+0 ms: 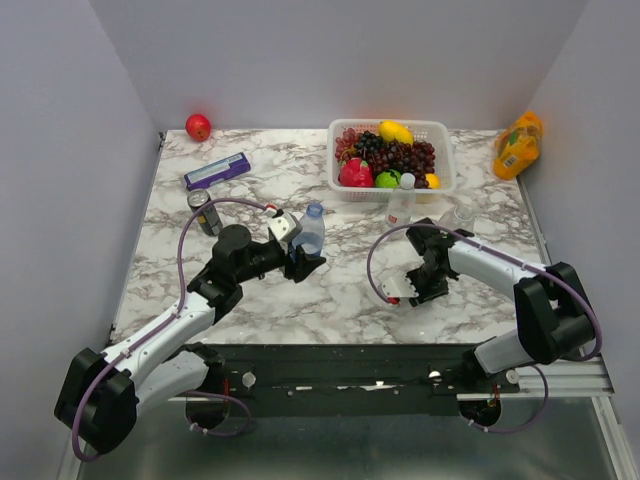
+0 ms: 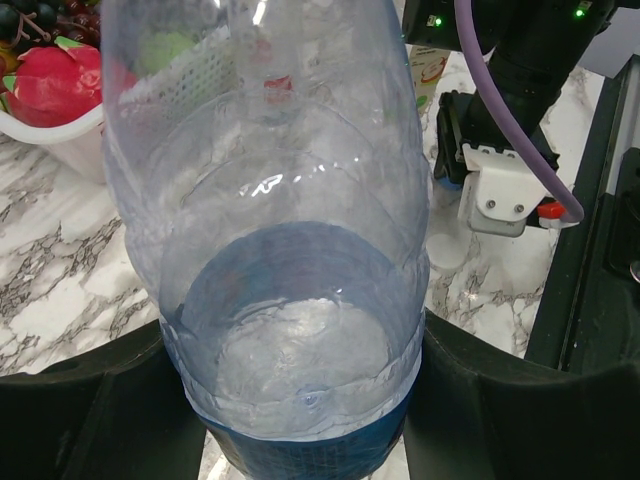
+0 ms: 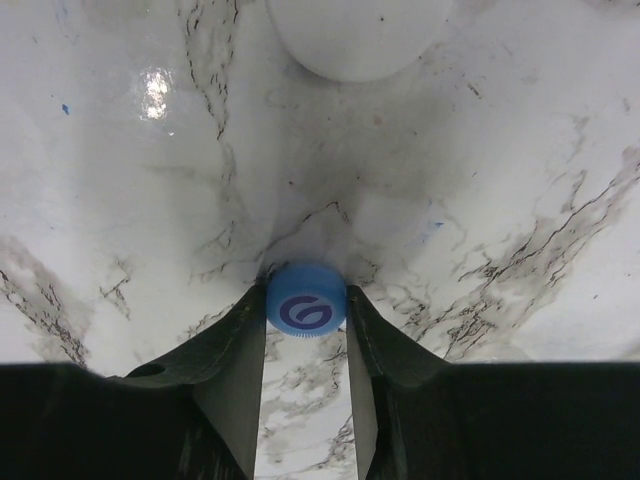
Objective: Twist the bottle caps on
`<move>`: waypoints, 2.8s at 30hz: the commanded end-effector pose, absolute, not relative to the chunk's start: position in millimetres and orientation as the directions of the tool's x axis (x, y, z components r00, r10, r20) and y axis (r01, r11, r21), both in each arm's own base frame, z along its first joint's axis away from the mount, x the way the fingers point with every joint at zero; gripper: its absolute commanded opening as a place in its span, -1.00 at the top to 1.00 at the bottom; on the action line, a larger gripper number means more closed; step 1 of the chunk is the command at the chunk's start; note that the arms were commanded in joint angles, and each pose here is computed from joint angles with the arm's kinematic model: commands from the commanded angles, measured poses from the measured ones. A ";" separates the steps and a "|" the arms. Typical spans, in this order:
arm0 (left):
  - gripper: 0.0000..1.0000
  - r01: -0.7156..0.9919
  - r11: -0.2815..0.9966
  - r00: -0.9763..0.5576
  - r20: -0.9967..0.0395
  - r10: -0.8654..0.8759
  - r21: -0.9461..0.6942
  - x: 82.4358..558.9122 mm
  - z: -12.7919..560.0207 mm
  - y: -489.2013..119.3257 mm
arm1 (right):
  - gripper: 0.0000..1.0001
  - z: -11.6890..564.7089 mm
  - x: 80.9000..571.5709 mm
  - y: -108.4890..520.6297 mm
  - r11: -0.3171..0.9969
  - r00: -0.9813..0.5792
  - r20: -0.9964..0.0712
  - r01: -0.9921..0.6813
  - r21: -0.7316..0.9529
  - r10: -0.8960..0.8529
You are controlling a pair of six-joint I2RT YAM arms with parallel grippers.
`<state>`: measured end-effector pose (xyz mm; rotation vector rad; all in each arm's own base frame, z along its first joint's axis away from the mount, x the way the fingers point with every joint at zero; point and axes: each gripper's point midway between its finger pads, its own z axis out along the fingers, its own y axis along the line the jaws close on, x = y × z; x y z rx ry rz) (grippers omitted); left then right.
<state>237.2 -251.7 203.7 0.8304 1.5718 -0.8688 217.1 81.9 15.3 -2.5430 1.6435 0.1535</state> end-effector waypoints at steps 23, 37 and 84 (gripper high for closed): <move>1.00 0.943 0.229 0.231 -0.970 0.080 0.244 194.2 158.5 -293.1 | 0.36 294.8 178.7 246.7 -0.155 0.128 -0.668 -0.988 -0.019 -0.733; 1.00 0.942 0.220 0.247 -0.967 0.059 0.254 189.6 159.9 -296.2 | 0.35 278.2 154.4 278.8 -0.252 0.228 -0.588 -0.967 -0.042 -0.776; 1.00 0.947 0.186 0.251 -0.964 0.085 0.263 185.2 156.1 -300.9 | 0.29 254.8 150.0 296.9 -0.353 0.344 -0.426 -0.934 -0.060 -0.837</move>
